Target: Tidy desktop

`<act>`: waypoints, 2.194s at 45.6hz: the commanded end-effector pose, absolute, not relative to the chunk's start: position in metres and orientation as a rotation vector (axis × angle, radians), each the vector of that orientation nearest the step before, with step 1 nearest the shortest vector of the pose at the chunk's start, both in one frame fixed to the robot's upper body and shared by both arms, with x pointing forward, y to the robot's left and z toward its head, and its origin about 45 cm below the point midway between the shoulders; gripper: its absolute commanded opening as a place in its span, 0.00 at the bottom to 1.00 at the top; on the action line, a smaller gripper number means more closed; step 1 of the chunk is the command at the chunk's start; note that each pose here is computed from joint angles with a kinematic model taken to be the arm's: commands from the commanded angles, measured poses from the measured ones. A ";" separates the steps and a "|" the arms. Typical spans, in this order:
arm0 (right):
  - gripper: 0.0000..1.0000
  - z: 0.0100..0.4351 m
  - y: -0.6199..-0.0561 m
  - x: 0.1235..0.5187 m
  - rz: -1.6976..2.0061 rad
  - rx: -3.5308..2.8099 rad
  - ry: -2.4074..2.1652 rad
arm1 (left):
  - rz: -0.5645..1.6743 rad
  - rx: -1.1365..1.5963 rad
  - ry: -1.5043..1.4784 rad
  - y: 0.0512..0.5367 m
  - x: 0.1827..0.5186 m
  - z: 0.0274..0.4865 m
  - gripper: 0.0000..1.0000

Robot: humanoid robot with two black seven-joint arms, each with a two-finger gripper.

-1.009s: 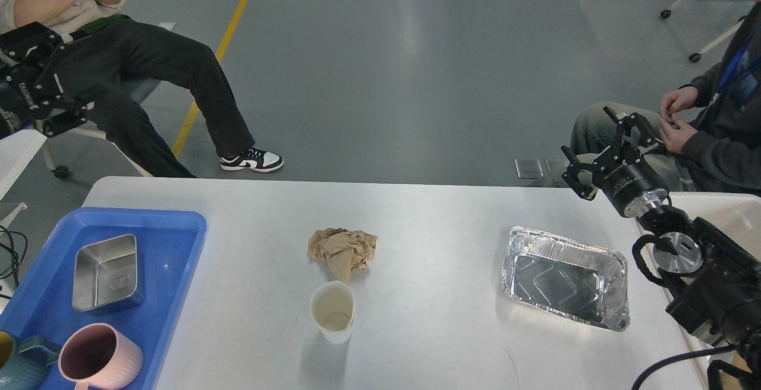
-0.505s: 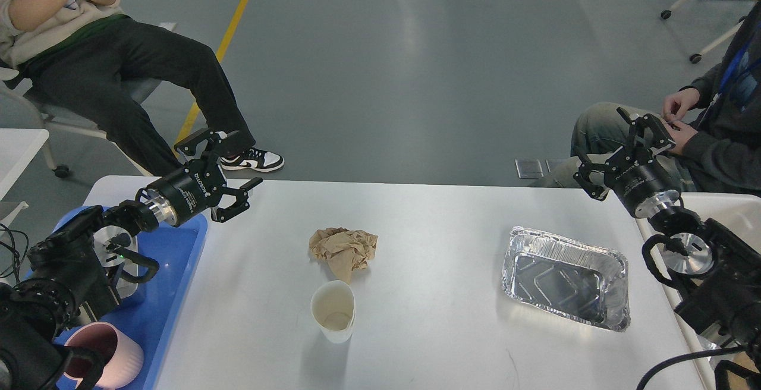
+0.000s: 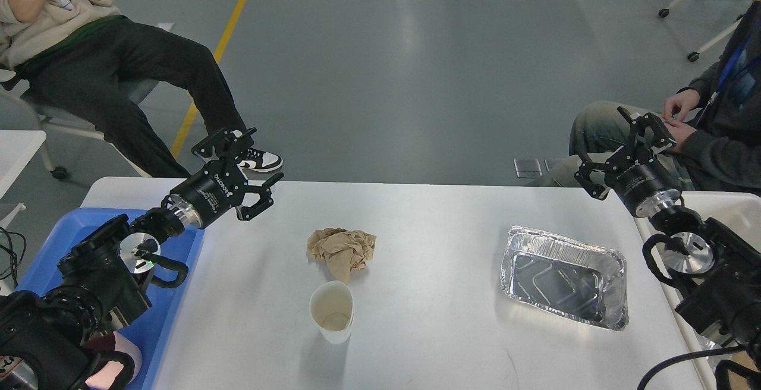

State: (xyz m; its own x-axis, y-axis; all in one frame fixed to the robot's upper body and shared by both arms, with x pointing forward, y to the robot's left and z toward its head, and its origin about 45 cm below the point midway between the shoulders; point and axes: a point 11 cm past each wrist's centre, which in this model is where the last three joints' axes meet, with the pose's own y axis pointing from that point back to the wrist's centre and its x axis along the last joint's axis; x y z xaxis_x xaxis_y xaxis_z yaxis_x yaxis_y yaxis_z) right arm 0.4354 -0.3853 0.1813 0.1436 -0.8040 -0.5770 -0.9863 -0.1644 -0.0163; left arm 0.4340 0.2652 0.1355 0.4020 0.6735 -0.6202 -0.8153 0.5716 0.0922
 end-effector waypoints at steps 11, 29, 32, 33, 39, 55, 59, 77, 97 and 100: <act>1.00 0.216 -0.399 0.404 0.441 -2.551 1.733 | 0.964 -0.265 0.672 0.261 0.425 0.123 0.97; 1.00 0.285 -0.457 0.250 0.290 -3.467 1.809 | 0.949 -0.298 0.707 0.243 0.414 0.109 0.97; 1.00 0.303 -0.457 0.234 0.273 -3.566 1.793 | 0.937 -0.303 0.714 0.236 0.413 0.109 0.97; 1.00 0.310 -0.458 0.231 0.264 -3.590 1.800 | 0.936 -0.303 0.716 0.235 0.413 0.108 0.97; 1.00 0.328 -0.467 0.217 0.284 -3.658 1.862 | 0.940 -0.322 0.710 0.234 0.413 0.109 0.97; 1.00 0.292 -0.491 0.226 0.297 -3.553 2.097 | 0.945 -0.317 0.718 0.234 0.408 0.102 0.97; 1.00 0.246 -0.499 0.234 0.269 -3.642 2.105 | 0.949 -0.312 0.723 0.235 0.406 0.099 0.97; 1.00 0.120 -0.470 0.299 0.218 -3.721 2.047 | 0.959 -0.307 0.735 0.238 0.400 0.093 0.97; 1.00 0.084 -0.434 0.315 0.205 -3.815 1.888 | 0.972 -0.296 0.744 0.243 0.396 0.087 0.97; 1.00 0.082 -0.430 0.314 0.168 -3.835 1.852 | 0.972 -0.294 0.745 0.243 0.395 0.087 0.97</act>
State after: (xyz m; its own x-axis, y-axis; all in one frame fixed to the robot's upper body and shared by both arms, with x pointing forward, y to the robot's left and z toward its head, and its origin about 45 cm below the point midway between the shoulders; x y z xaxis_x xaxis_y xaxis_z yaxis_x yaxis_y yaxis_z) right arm 0.3157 -0.4368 0.0870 0.7071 -0.6199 0.3402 -0.5315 -0.1487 0.8339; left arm 0.3964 0.2425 0.0881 0.3468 0.6380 -0.6875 -0.8313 0.5486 0.0897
